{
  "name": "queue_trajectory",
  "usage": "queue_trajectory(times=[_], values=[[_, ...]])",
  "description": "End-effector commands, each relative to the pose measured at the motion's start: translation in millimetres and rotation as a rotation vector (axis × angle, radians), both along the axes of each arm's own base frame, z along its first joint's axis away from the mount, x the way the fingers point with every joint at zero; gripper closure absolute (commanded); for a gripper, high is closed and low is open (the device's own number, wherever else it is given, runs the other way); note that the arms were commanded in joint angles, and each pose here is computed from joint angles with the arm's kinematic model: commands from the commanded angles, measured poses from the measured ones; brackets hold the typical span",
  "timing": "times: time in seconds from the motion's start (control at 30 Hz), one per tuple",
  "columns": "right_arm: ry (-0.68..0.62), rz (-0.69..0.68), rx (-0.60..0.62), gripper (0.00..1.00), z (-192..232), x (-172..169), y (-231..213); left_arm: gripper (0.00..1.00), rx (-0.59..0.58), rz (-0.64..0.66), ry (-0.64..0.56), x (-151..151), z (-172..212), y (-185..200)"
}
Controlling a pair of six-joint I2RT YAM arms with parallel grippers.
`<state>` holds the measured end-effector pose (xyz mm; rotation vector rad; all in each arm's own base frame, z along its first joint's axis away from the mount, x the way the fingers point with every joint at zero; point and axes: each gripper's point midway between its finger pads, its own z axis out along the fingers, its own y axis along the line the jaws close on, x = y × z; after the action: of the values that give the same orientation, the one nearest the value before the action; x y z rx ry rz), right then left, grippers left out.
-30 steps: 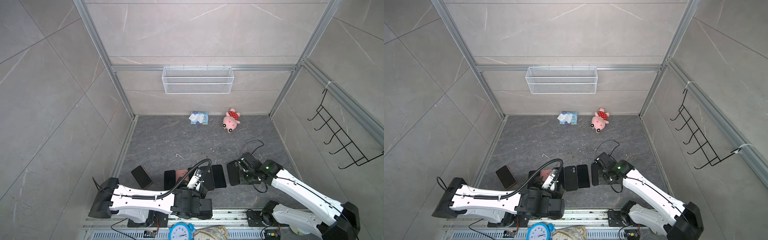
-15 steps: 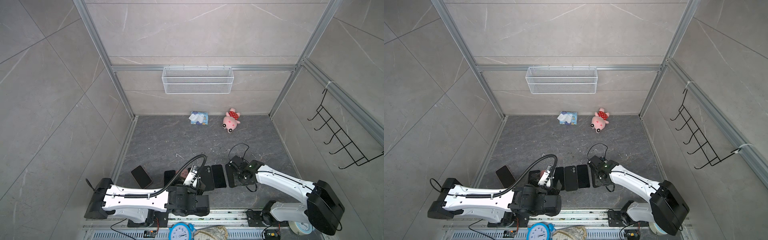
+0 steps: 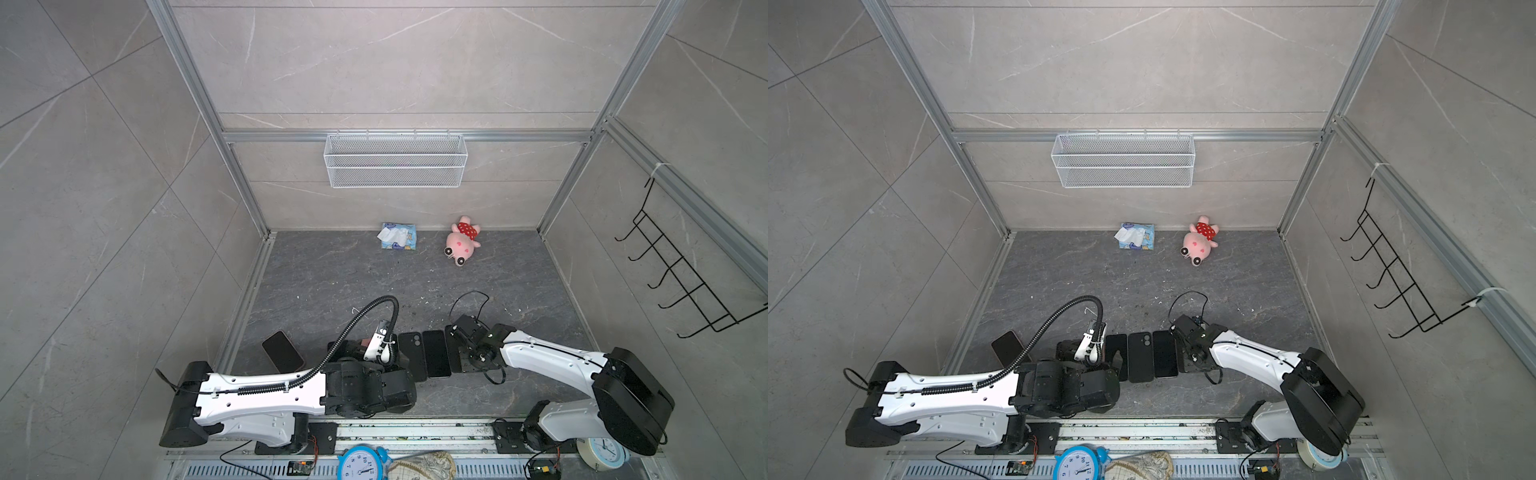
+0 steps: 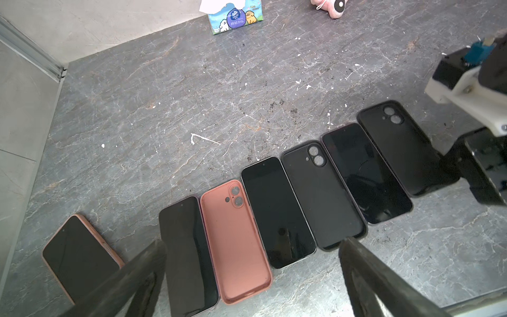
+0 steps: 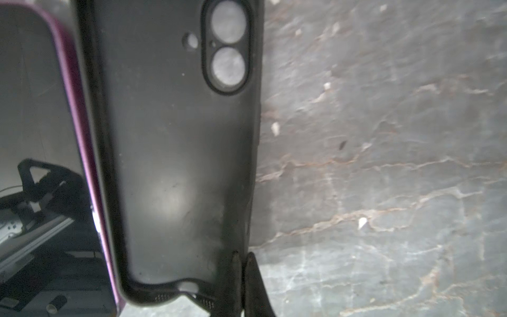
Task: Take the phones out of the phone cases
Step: 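Lower the black case at the row end with the right gripper while the left rises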
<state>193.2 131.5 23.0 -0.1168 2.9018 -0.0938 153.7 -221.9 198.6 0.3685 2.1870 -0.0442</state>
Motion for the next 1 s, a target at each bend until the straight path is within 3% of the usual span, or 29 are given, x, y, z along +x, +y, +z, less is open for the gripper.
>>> queue_trajectory(times=[0.0,0.43,0.63,0.67,0.73,0.77,0.97], values=[[0.044,0.081,0.021,1.0,-9,-12,18,0.0,-0.039,0.003,0.001,6,4,0],[0.023,0.113,0.053,1.0,-10,-18,33,0.0,-0.096,0.204,0.054,34,-8,50],[-0.027,0.091,0.071,0.55,7,-17,27,0.0,-0.115,0.362,0.048,43,-8,92],[-0.049,0.084,0.085,0.33,14,-16,26,0.0,-0.122,0.385,0.042,44,-6,100],[-0.097,0.075,0.108,0.07,31,-14,23,0.0,-0.137,0.43,0.032,47,-2,114],[-0.127,0.07,0.117,0.01,41,-12,21,0.0,-0.139,0.445,0.027,48,0,119],[-0.272,0.066,0.165,0.01,102,-5,11,0.0,-0.164,0.603,0.06,63,3,159]])
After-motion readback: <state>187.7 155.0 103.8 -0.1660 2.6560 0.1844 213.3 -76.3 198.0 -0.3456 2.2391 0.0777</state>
